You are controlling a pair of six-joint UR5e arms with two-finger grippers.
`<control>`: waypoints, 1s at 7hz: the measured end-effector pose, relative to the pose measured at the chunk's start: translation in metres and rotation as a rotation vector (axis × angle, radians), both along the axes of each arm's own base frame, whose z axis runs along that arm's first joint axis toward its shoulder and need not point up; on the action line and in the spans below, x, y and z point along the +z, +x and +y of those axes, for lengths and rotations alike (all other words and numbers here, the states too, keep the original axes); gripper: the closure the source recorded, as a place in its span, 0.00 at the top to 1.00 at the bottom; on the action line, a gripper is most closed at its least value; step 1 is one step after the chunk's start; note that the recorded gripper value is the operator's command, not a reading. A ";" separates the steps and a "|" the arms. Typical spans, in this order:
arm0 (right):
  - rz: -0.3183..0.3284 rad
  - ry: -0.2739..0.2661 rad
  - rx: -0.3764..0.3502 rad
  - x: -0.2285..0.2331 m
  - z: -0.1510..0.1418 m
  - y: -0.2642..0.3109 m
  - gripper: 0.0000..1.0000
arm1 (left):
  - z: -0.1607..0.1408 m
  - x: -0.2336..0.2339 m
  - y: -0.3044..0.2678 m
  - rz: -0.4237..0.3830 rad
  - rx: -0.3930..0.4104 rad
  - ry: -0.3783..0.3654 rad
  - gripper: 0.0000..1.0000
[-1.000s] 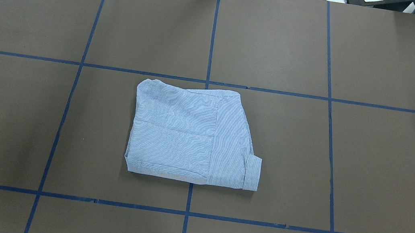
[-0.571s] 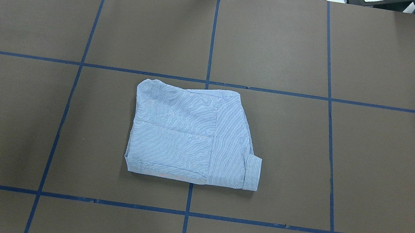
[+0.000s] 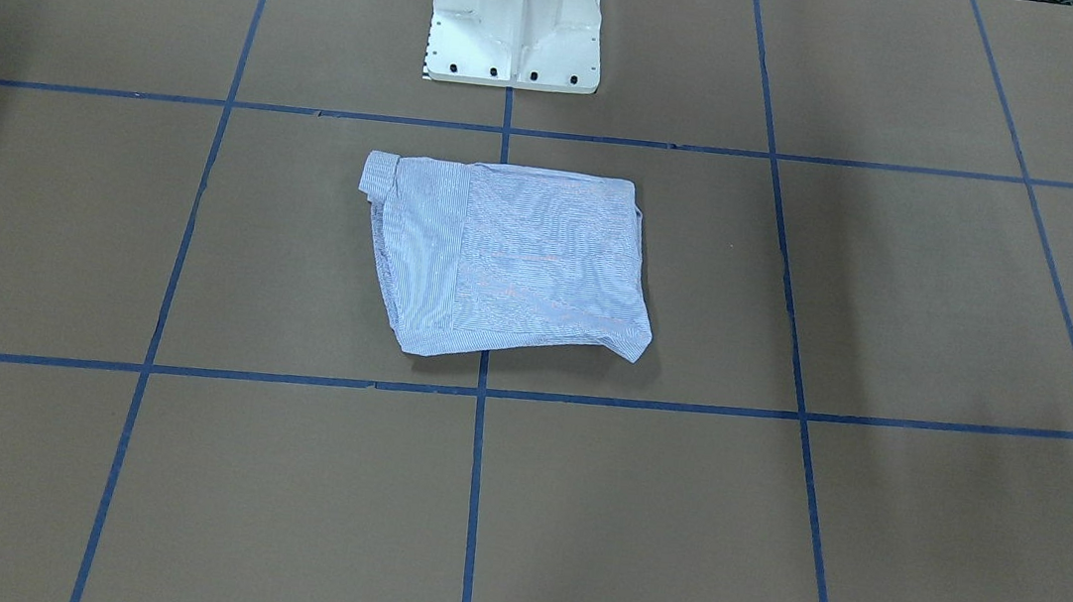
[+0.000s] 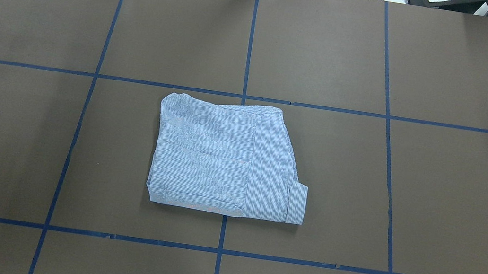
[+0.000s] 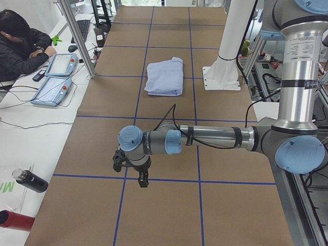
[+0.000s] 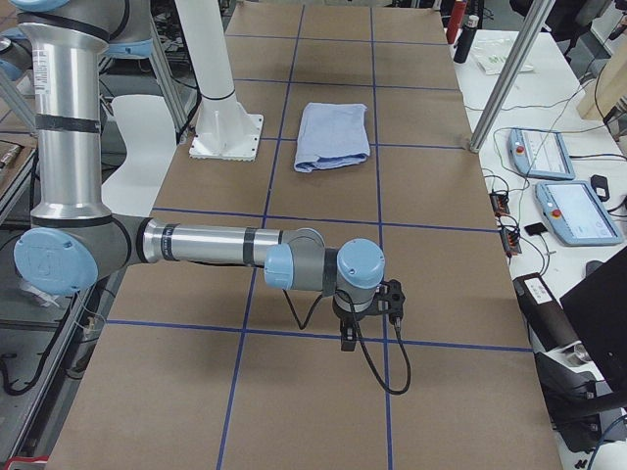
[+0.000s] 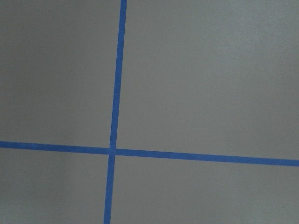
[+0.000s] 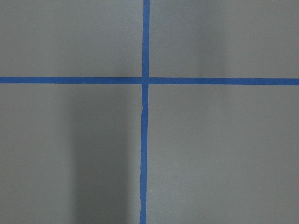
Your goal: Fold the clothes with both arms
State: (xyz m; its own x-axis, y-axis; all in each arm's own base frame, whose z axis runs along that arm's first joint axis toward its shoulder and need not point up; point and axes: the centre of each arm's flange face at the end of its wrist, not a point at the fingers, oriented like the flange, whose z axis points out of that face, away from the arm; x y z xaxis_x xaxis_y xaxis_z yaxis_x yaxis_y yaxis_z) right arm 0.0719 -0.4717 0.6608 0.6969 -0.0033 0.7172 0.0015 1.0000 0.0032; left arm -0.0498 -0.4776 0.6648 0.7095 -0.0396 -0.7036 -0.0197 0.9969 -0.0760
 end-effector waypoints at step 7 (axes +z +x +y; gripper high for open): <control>0.000 -0.007 -0.001 0.003 0.001 0.000 1.00 | 0.001 -0.017 0.005 -0.005 0.010 0.082 1.00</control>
State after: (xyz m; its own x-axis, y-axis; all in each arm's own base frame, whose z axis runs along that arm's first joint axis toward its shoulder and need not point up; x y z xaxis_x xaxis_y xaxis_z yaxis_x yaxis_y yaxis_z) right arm 0.0716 -0.4711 0.6637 0.6971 0.0013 0.7170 0.0023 1.0000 -0.0040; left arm -0.0450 -0.4770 0.6482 0.7128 0.0252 -0.7009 -0.0294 0.9996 0.0061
